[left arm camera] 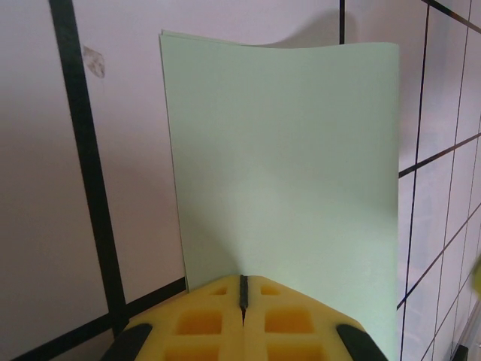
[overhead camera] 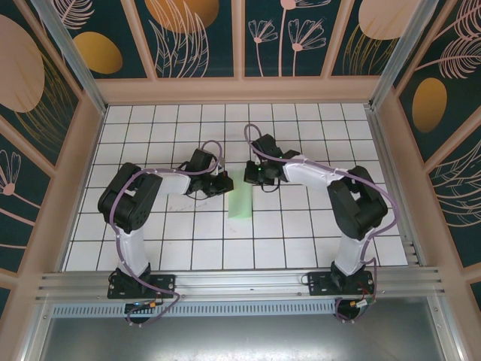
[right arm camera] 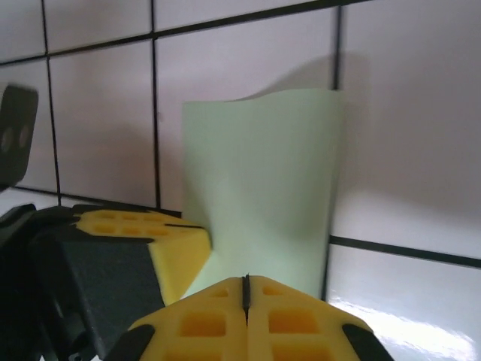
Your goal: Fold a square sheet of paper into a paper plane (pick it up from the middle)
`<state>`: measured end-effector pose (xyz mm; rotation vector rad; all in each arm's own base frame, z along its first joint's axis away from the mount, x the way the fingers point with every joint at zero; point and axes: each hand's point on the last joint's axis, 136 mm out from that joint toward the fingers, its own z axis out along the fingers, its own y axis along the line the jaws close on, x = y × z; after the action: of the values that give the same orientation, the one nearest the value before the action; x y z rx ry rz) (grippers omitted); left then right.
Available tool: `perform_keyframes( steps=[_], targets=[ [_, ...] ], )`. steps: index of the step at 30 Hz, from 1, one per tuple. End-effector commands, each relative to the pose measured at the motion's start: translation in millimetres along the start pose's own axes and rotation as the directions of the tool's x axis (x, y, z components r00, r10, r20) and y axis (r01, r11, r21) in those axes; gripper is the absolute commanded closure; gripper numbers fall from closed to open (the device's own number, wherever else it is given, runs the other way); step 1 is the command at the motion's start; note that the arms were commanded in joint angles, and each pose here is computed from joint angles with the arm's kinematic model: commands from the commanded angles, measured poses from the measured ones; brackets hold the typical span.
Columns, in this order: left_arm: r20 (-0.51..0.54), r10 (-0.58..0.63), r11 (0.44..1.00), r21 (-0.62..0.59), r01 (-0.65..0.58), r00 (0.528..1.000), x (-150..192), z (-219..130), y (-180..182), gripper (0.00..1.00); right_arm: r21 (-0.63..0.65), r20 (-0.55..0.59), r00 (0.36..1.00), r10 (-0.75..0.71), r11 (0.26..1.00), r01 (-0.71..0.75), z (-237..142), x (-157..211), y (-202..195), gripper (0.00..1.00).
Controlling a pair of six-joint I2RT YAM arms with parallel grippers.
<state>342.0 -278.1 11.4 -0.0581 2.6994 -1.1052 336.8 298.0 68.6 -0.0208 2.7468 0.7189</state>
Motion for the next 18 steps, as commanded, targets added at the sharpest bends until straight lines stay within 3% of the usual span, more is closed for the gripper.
perform_keyframes(
  steps=[1,11,18],
  targets=[
    [-0.078,-0.09,0.963,-0.263,0.066,0.993,41.2,12.2,78.7,1.0,-0.08,-0.046,0.999,0.01,0.997,-0.014,13.7,3.1,18.4,0.97],
    [-0.078,-0.112,0.95,-0.3,0.084,0.991,45.2,13.2,88.2,1.0,-0.004,-0.146,0.988,0.048,0.999,-0.05,45.7,22.9,-7.2,1.0],
    [-0.076,-0.14,0.926,-0.363,0.103,0.987,51.5,12.1,104.4,1.0,0.026,-0.158,0.985,0.065,0.998,-0.062,41.8,33.6,-41.1,1.0]
  ],
)
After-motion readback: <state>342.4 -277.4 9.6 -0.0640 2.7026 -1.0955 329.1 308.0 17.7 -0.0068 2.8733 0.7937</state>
